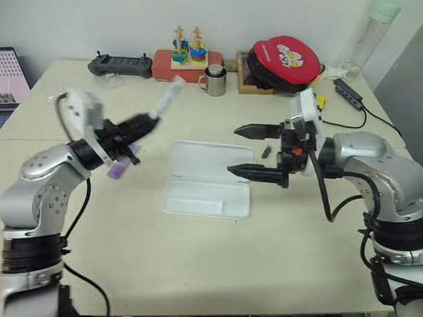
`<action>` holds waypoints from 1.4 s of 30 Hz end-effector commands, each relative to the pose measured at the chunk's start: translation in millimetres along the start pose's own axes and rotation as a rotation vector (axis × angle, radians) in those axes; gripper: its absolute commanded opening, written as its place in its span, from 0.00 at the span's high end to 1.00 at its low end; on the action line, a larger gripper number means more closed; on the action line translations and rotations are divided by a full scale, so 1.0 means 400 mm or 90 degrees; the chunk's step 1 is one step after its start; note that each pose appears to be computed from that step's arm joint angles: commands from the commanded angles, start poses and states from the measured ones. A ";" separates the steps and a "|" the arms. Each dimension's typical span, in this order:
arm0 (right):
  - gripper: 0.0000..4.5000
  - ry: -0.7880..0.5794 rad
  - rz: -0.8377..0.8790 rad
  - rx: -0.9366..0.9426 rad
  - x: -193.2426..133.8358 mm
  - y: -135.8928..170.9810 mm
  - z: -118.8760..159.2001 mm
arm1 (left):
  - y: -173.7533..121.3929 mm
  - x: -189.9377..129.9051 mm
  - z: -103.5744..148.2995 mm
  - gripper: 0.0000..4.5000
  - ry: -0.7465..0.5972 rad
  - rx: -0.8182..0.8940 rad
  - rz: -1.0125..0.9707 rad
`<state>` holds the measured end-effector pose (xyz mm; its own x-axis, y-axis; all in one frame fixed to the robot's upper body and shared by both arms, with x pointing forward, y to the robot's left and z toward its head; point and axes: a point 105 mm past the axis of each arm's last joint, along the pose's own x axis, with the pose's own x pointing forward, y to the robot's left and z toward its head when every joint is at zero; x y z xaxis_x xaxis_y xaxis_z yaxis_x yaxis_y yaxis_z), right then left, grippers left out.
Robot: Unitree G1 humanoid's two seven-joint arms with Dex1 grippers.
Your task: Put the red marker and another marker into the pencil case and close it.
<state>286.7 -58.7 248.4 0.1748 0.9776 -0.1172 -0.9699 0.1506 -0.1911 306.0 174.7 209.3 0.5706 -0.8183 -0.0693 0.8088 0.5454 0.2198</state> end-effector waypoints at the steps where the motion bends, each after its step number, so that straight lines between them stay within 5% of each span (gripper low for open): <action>1: 0.00 -0.012 -0.019 -0.031 -0.020 -0.002 0.026 | -0.086 0.013 -0.107 0.91 0.157 0.103 -0.181; 19: 0.00 0.028 -0.024 -0.017 -0.019 0.047 -0.029 | -0.033 0.099 -0.192 0.91 0.234 0.241 -0.306; 20: 0.00 0.029 -0.025 -0.016 -0.019 0.048 -0.031 | -0.032 0.099 -0.194 0.75 0.236 0.240 -0.306; 28: 0.00 0.028 -0.024 -0.012 -0.018 0.048 -0.033 | -0.032 0.095 -0.159 0.36 0.182 0.190 -0.279; 36: 0.00 -0.028 -0.003 0.002 -0.013 0.046 0.005 | 0.026 0.063 0.061 0.02 -0.073 -0.024 -0.084; 42: 0.00 -0.068 -0.028 -0.011 0.016 0.010 0.041 | 0.172 -0.042 0.097 0.01 -0.181 -0.122 0.243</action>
<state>278.4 -53.0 245.4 0.1891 0.9799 -0.0630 -0.9710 0.1771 -0.1607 343.4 185.1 244.8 0.6538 -0.7396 0.1597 0.7439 0.6669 0.0430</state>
